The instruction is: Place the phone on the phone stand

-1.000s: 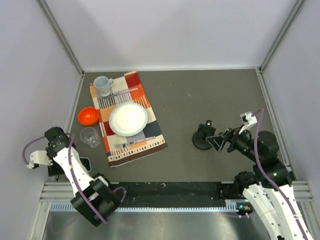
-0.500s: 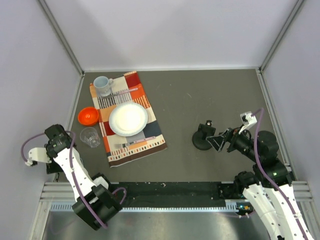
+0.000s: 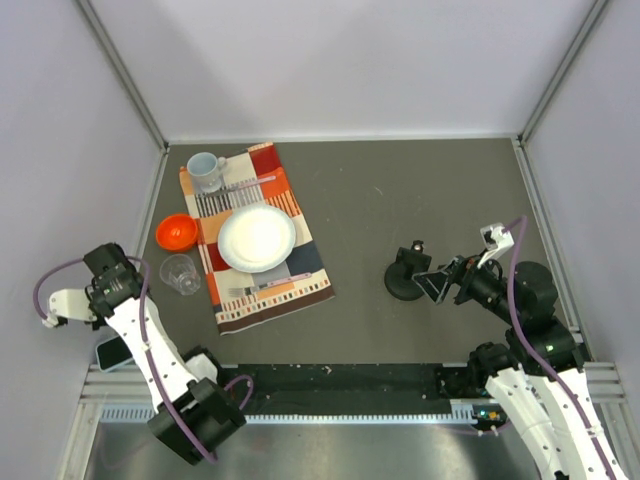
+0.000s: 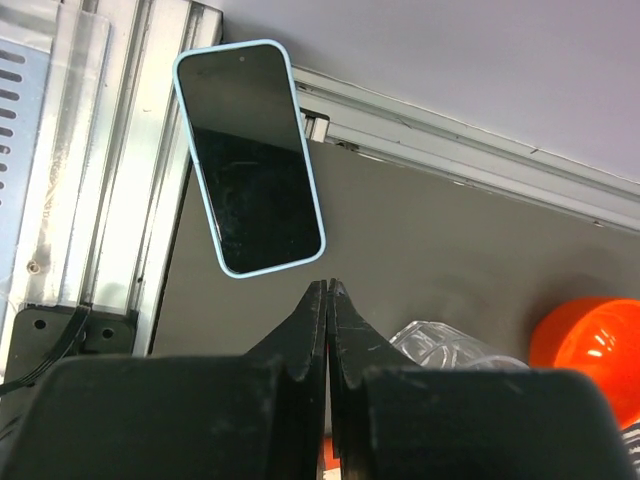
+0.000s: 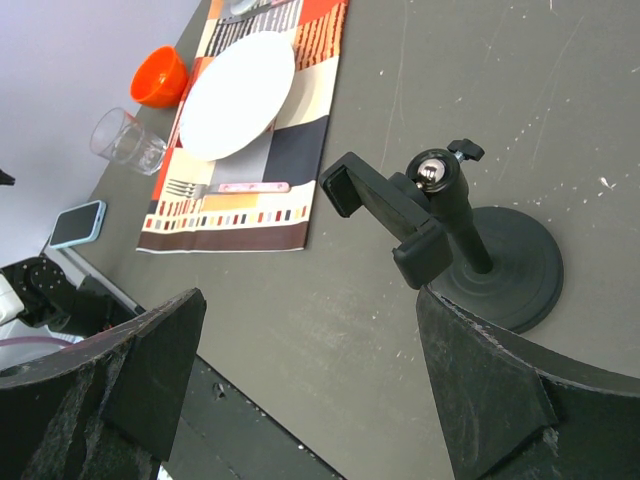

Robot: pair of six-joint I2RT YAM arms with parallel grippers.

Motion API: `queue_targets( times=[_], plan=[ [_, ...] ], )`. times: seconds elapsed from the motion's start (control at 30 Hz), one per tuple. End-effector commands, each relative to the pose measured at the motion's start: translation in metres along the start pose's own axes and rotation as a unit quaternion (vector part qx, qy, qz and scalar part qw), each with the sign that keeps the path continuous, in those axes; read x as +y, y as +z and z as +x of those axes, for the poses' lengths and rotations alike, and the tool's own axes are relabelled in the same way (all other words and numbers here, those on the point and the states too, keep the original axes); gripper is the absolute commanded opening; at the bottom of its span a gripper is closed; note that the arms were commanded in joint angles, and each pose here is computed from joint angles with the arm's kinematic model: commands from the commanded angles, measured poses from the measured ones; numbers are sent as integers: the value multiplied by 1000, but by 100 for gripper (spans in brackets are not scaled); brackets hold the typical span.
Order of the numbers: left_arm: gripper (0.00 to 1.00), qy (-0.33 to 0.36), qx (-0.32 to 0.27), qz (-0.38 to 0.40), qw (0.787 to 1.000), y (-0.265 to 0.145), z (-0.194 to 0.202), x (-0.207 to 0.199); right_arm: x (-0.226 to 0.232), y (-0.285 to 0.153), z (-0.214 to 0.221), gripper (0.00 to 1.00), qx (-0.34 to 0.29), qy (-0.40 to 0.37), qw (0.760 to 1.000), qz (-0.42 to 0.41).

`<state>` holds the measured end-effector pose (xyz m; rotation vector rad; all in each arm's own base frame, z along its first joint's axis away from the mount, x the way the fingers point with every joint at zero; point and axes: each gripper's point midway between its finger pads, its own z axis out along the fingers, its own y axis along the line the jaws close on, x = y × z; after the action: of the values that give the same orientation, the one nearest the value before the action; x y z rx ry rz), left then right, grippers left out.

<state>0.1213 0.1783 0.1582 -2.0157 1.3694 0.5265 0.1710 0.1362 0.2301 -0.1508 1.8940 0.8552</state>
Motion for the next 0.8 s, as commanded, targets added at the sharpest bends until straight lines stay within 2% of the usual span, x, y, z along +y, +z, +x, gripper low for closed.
queue_targets(
  times=[0.0,0.07,0.1,0.13,0.3,0.6,0.77],
  plan=[
    [0,1,0,23,1000,2,1,-10,8,1,-11,88,-17,-16,1000,-18],
    [27,11,2,36,999,7,6,-14,9,0,-11,88,-16,-17,1000,-20],
    [46,13,2,40,999,14,9,-17,9,0,-11,88,-17,-17,1000,-20],
    [98,19,3,39,999,17,10,-18,10,0,-11,88,-16,-18,999,-21],
    [99,31,46,-32,998,31,31,-6,10,-1,-11,88,-18,-19,999,-23],
    [99,39,77,-79,993,61,61,6,13,-2,-11,88,-20,-22,999,-28],
    [99,28,47,-95,994,74,55,10,13,-2,-12,87,-20,-22,999,-29]
  ],
)
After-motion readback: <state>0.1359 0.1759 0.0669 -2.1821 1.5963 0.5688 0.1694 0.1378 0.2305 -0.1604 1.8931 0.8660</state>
